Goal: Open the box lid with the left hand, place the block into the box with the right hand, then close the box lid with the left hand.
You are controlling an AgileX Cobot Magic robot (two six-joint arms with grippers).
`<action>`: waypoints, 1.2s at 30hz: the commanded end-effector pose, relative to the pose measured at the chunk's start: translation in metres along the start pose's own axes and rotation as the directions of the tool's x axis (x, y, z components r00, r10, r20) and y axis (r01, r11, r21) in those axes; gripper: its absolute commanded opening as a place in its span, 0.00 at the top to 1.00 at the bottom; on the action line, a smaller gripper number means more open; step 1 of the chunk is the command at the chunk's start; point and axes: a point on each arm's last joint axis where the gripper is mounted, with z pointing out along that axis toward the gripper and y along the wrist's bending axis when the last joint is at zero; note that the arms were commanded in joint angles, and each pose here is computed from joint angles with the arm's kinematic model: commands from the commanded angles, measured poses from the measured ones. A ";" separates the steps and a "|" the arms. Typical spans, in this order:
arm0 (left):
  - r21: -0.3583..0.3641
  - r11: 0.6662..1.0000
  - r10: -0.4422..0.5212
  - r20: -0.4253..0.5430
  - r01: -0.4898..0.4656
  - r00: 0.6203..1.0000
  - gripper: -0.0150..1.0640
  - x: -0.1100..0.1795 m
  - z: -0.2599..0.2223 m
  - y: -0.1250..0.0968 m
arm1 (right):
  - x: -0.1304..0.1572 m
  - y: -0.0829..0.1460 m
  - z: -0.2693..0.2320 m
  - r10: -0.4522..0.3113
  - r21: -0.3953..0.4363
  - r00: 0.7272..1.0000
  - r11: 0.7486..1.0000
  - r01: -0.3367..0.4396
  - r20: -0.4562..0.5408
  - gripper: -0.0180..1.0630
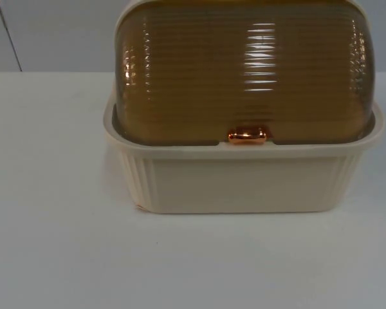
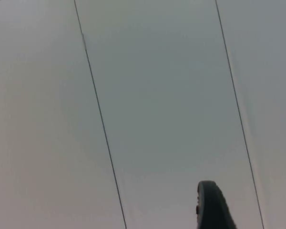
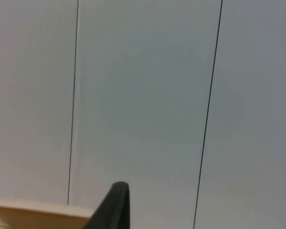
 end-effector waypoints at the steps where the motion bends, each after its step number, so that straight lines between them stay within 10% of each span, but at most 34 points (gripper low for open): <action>1: 0.003 1.000 -0.025 -0.034 0.025 0.999 0.58 0.007 0.004 0.000 | 0.011 -0.001 0.009 0.003 -0.004 0.998 1.000 -0.004 -0.062 0.01; 8: 0.009 0.996 -0.089 -0.200 0.092 0.976 0.58 0.042 0.024 -0.002 | 0.057 0.001 0.044 0.111 0.004 0.961 0.993 -0.114 -0.255 0.01; 17: -0.015 0.992 -0.116 -0.508 0.126 0.854 0.58 0.110 0.045 -0.007 | 0.115 0.001 0.066 0.109 0.042 0.854 0.994 -0.102 -0.508 0.01; 36: -0.159 0.976 -0.215 -0.603 0.149 0.768 0.50 0.145 0.051 -0.001 | 0.123 -0.001 0.067 0.097 0.055 0.833 0.995 -0.080 -0.544 0.01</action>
